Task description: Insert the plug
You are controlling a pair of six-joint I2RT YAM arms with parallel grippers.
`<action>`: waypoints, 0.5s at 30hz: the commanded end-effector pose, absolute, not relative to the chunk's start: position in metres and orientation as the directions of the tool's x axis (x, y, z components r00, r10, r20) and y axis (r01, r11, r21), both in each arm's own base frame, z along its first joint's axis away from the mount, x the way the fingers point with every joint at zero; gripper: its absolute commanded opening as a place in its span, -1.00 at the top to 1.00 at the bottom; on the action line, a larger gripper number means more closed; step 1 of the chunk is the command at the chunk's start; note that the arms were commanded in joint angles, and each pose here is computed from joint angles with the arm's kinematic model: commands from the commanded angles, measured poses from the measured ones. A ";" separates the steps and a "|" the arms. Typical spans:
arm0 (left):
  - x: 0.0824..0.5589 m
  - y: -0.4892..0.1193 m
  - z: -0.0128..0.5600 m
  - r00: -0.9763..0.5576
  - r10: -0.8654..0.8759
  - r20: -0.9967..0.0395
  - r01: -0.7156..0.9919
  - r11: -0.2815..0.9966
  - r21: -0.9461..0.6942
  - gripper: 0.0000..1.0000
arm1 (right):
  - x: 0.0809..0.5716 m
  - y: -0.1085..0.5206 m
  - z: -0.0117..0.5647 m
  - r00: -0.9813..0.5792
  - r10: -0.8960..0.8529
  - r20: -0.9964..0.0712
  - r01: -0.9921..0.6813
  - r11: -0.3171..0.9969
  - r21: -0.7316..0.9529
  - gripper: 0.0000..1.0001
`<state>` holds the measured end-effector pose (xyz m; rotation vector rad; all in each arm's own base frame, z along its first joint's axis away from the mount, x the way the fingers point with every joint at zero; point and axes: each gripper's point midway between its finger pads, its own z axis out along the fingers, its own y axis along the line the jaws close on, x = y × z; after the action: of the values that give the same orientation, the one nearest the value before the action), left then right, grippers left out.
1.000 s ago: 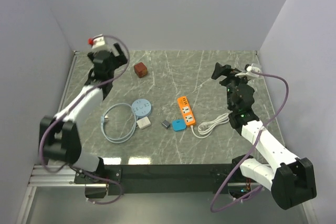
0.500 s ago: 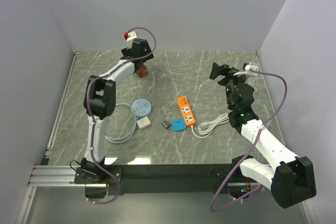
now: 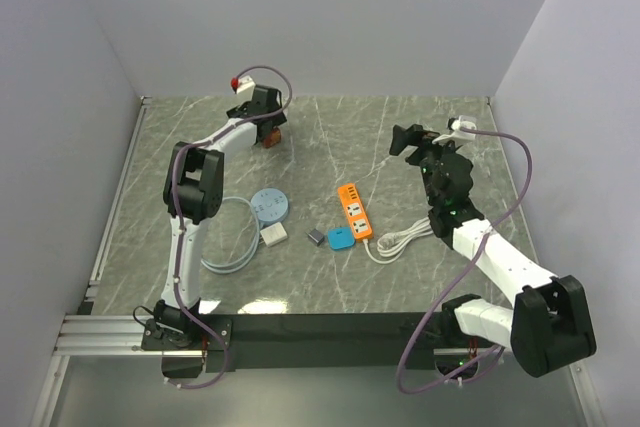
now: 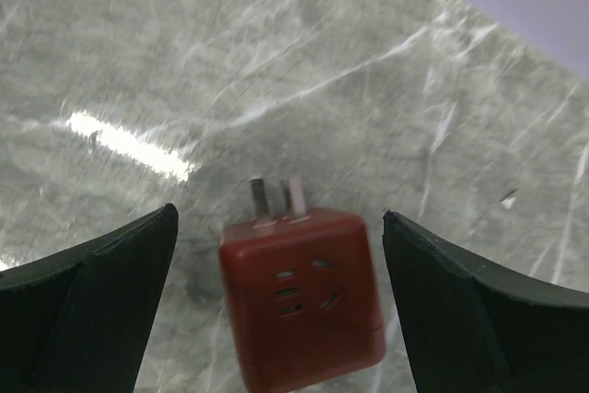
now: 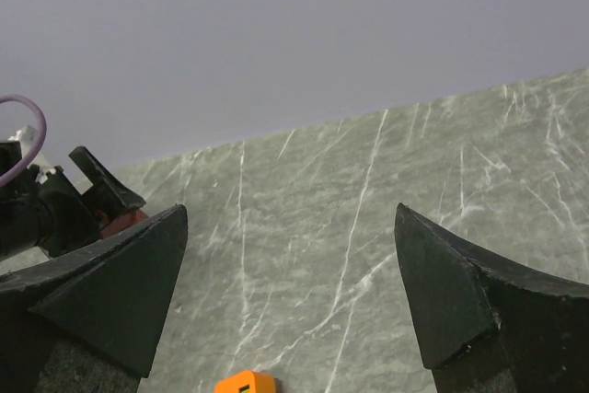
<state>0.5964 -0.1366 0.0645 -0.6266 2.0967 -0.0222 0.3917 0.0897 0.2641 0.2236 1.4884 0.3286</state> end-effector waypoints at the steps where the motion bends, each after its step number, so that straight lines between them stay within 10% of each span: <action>1: 0.591 -0.137 0.087 -0.410 -0.464 -0.785 -0.421 0.860 -0.288 -0.99 | 0.397 0.093 0.290 0.103 0.376 -0.921 -0.111 0.924 0.365 -0.98; 11: 0.584 -0.151 0.070 -0.464 -0.474 -0.749 -0.368 0.872 -0.323 -0.99 | 0.401 0.096 0.288 0.088 0.378 -0.921 -0.119 0.922 0.367 -0.98; 15: 0.584 -0.156 0.080 -0.459 -0.465 -0.757 -0.328 0.881 -0.341 -0.43 | 0.400 0.096 0.289 0.090 0.377 -0.922 -0.118 0.923 0.366 -0.97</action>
<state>0.5812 -0.1445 0.0399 -0.6118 2.1471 -0.0841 0.3963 0.0958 0.2535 0.2119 1.5203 0.3463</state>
